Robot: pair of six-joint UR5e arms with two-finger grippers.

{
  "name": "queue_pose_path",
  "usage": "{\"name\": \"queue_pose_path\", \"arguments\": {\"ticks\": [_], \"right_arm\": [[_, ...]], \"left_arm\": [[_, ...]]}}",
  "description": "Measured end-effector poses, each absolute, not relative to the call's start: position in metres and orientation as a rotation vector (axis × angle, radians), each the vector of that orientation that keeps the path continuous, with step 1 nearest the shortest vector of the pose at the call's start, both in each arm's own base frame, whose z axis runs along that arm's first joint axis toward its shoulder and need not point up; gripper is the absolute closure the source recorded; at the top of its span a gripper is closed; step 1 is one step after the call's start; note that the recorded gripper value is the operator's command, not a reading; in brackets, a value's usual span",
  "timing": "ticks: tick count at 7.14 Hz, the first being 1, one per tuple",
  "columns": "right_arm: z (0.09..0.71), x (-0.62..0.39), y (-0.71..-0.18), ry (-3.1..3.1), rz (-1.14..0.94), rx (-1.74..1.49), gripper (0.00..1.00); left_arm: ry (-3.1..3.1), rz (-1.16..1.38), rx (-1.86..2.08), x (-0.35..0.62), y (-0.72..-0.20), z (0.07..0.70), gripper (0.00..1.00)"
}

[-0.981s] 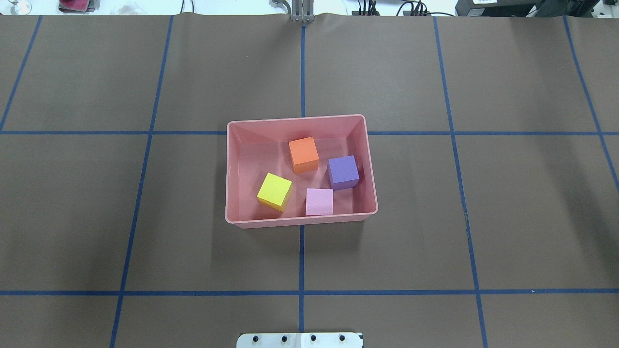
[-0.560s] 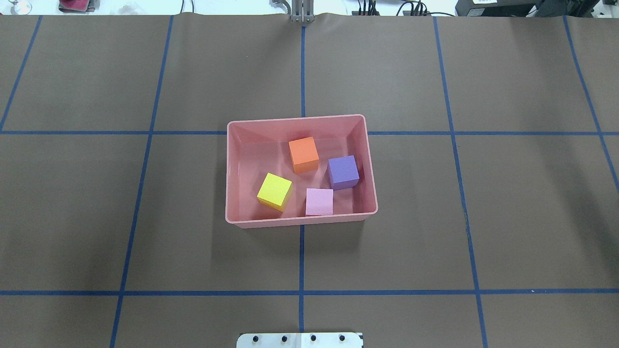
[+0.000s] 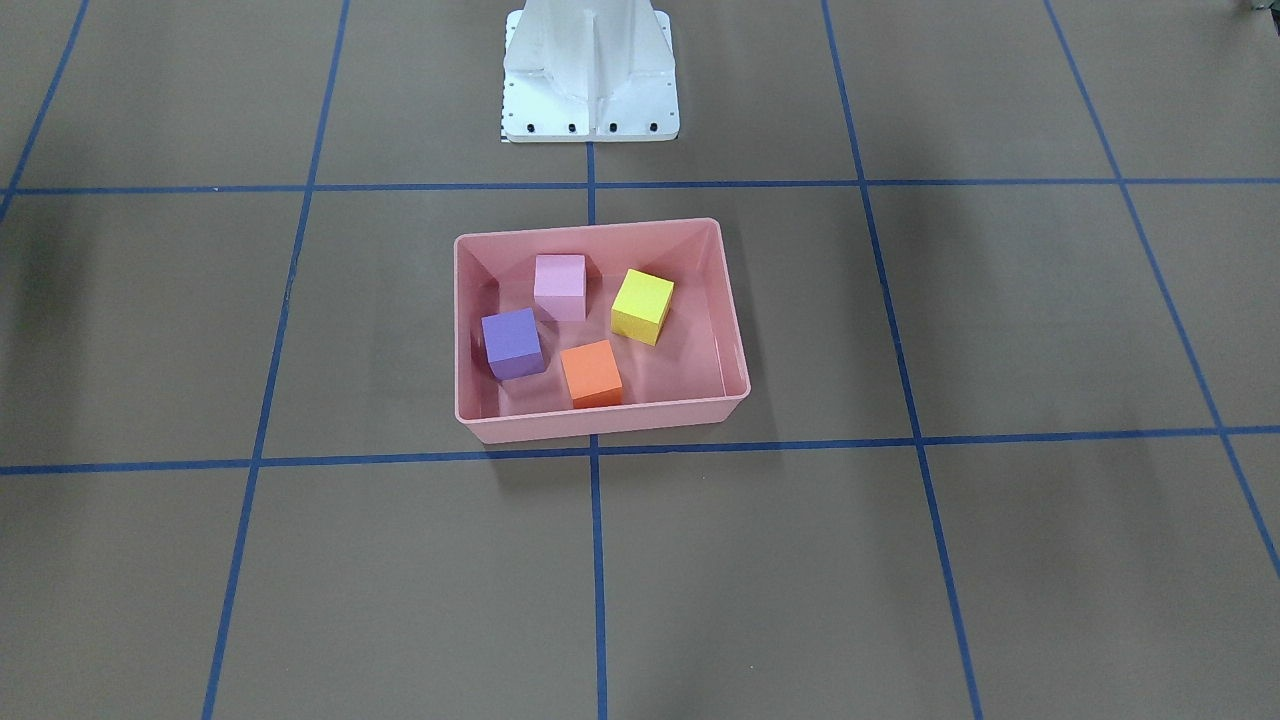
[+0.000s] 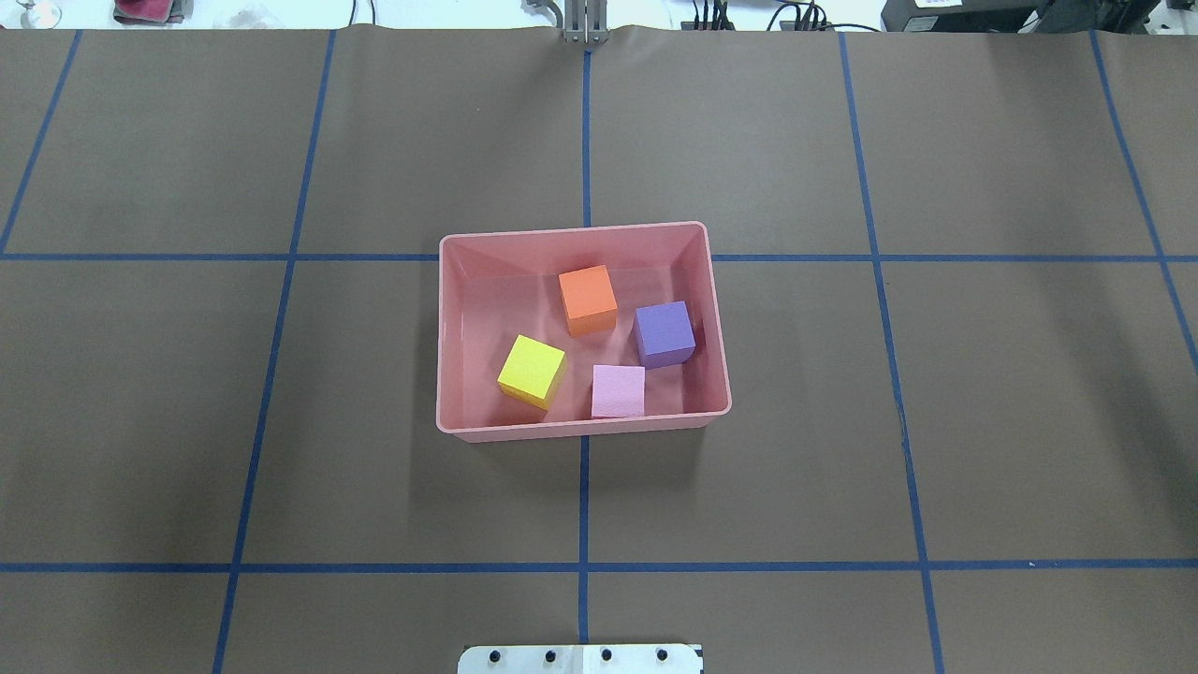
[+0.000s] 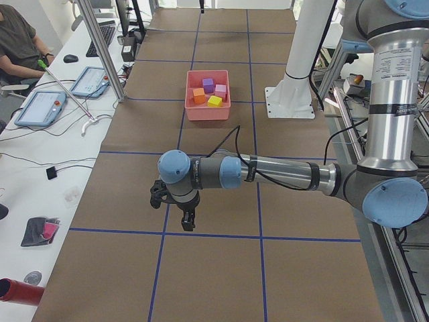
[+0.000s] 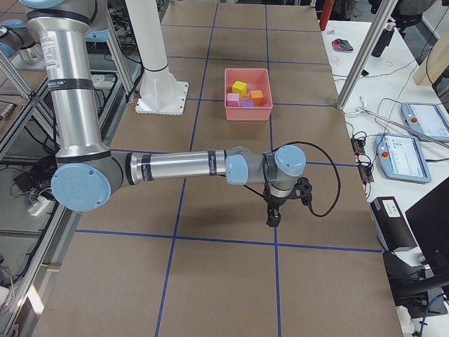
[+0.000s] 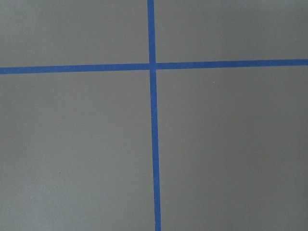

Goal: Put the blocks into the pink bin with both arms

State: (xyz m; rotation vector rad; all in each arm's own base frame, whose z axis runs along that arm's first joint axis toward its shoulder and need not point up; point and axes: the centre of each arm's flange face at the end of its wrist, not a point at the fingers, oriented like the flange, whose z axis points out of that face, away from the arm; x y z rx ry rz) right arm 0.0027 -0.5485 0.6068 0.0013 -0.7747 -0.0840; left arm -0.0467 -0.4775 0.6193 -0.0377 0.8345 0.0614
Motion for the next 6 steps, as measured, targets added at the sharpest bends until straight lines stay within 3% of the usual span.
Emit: {"name": "queue_pose_path", "arguments": {"ticks": [6], "right_arm": [[0.6068, 0.0036, -0.5465, -0.775, -0.086, 0.01, 0.01]], "left_arm": [[0.834, 0.08, -0.005, -0.0459, -0.4812, 0.6175, 0.01]]}}
